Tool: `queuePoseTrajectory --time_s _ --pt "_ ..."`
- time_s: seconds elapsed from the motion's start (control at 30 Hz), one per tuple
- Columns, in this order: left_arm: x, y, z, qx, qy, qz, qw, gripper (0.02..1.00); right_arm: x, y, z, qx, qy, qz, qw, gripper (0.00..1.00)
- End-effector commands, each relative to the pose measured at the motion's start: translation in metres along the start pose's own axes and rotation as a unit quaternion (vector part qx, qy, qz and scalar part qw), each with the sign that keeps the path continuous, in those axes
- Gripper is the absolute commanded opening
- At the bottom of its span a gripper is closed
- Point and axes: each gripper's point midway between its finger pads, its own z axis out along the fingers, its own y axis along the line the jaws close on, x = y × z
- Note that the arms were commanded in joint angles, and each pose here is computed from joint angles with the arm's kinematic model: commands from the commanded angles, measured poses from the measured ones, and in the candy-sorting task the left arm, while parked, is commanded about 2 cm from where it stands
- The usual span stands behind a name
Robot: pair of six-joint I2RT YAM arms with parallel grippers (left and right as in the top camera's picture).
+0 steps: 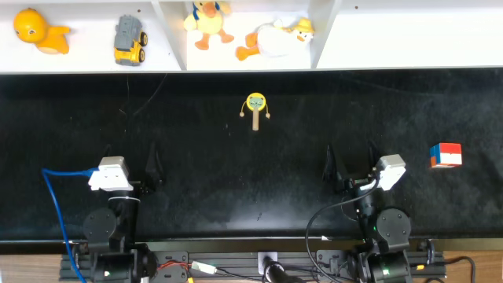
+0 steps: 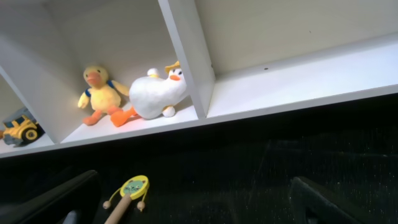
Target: Store Toys
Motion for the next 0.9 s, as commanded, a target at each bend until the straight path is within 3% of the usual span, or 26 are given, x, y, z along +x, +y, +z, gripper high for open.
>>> queuePoseTrajectory --time_s 0.03,0.57,0.73,0.8,0.9 --pt "0.001 0.002 0.000 -0.005 -0.003 -0.007 1.000 0.998 0.003 -0.001 0.000 0.002 0.000 0.004 1.000 0.998" --pt "0.001 0.002 0.000 -0.005 -0.003 -0.007 1.000 0.998 -0.002 0.002 0.000 -0.008 -0.009 0.015 1.000 0.996" --pt "0.001 0.002 0.000 -0.005 -0.003 -0.007 1.000 0.998 0.003 0.025 -0.002 -0.071 0.011 0.037 0.997 0.996" --pt "0.001 0.002 0.000 -0.005 -0.003 -0.007 1.000 0.998 -0.006 0.029 -0.003 -0.079 0.001 0.064 0.995 0.998" --pt "0.001 0.002 0.000 -0.005 -0.003 -0.007 1.000 0.998 -0.022 0.037 -0.007 -0.090 0.000 0.065 0.994 0.998"
